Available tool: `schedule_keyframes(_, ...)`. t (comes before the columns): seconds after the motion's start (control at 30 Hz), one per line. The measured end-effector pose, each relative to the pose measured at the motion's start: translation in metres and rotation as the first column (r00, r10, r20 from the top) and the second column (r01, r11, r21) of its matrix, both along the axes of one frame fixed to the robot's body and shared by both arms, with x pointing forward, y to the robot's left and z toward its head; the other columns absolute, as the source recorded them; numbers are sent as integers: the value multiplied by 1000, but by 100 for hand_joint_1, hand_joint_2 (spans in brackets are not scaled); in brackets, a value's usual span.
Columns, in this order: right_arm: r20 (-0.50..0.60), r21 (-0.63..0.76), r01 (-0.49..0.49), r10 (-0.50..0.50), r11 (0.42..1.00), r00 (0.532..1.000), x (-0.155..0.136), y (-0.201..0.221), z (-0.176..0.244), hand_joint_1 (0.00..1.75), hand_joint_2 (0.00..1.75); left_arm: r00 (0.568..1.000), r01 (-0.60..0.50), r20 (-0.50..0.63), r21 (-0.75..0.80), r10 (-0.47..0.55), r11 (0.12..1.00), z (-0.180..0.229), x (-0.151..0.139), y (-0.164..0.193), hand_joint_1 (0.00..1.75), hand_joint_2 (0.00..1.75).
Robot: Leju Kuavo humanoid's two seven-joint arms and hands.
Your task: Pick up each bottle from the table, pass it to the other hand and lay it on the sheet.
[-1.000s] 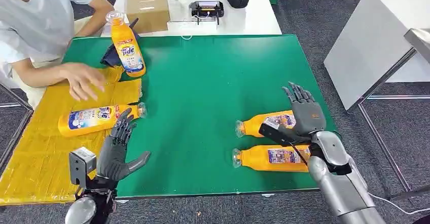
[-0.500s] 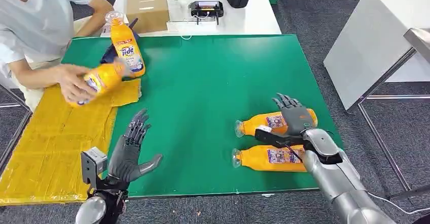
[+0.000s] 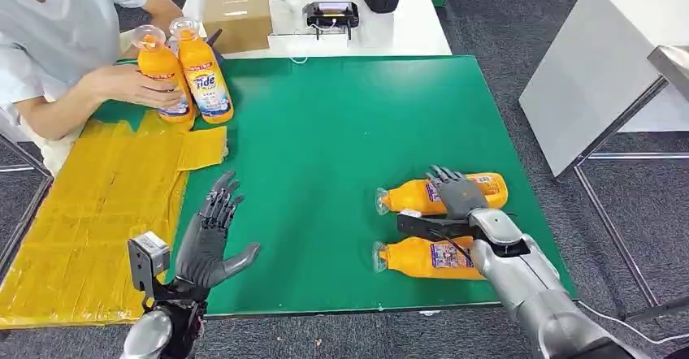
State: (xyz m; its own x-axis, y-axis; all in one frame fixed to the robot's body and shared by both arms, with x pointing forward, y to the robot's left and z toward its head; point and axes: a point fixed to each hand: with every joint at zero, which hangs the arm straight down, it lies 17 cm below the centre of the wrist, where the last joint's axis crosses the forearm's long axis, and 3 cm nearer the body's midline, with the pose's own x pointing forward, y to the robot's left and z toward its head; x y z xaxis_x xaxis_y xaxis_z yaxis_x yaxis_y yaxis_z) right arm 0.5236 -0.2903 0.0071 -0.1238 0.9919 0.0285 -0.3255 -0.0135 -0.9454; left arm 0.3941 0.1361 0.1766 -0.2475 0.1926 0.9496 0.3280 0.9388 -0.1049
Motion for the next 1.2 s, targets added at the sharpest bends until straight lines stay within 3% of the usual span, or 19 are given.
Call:
schedule_keyframes(0.13,-40,-72,48,-51,996,998,9,-17,-6,0,175,1000,-6,-8,-5,6,1000,-2,7,1,0,175)
schedule_keyframes(0.63,-74,-123,83,-93,989,993,12,-28,-13,0,175,1000,-6,-24,-7,6,1000,-8,10,1,0,175)
schedule_keyframes(0.83,-85,-188,143,-161,972,983,12,-53,-14,0,175,999,-7,-36,-27,6,1000,-10,11,4,0,175)
schedule_keyframes(1.0,-91,-279,256,-291,926,952,7,-107,-11,0,175,999,2,-41,-22,-3,1000,-11,15,3,0,175)
schedule_keyframes(1.2,-88,-273,309,-343,911,935,3,-133,-9,0,175,999,-1,-40,-20,1,1000,-9,20,4,0,175)
